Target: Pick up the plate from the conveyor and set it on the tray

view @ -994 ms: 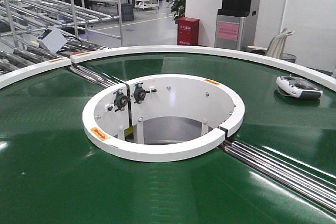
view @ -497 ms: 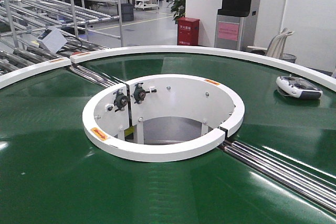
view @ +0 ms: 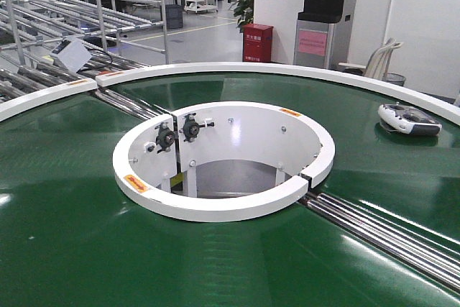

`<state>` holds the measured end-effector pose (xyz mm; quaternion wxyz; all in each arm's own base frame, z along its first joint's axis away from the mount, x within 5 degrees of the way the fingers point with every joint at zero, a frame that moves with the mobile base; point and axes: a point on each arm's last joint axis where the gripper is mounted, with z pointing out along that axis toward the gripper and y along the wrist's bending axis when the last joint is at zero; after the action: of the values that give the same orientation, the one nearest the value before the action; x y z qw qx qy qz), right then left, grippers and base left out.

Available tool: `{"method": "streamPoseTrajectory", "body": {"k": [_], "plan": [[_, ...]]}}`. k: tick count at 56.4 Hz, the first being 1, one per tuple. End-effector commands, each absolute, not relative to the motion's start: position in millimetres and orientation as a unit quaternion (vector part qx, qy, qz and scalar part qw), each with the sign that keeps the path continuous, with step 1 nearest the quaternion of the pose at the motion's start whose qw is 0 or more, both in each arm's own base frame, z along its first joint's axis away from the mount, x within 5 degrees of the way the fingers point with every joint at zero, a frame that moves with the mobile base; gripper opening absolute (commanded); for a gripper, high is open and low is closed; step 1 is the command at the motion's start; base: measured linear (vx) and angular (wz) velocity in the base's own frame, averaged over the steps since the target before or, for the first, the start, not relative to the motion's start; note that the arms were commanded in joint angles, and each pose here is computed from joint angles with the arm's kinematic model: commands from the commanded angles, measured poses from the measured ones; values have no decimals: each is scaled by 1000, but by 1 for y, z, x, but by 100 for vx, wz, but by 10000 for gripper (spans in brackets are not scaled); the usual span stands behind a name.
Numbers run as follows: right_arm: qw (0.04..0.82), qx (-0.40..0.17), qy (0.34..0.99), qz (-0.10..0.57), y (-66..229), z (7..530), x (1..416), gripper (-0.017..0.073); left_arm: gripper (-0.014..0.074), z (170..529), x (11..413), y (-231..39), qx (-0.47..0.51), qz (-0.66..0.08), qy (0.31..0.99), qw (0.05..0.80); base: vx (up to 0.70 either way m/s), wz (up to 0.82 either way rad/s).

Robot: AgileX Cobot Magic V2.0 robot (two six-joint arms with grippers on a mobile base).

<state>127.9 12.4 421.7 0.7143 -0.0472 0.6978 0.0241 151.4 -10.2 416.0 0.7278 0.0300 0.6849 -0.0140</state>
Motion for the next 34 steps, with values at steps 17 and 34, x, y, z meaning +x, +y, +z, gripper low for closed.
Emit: {"method": "streamPoseTrajectory", "body": {"k": [17,34], "plan": [[747,-45,663,19,11,438,124,706,540,433,148,-11,32,-19,646,762,0,0],[572,-50,818,39,18,398,168,670,534,394,184,-15,-9,-56,781,622,0,0]]}}
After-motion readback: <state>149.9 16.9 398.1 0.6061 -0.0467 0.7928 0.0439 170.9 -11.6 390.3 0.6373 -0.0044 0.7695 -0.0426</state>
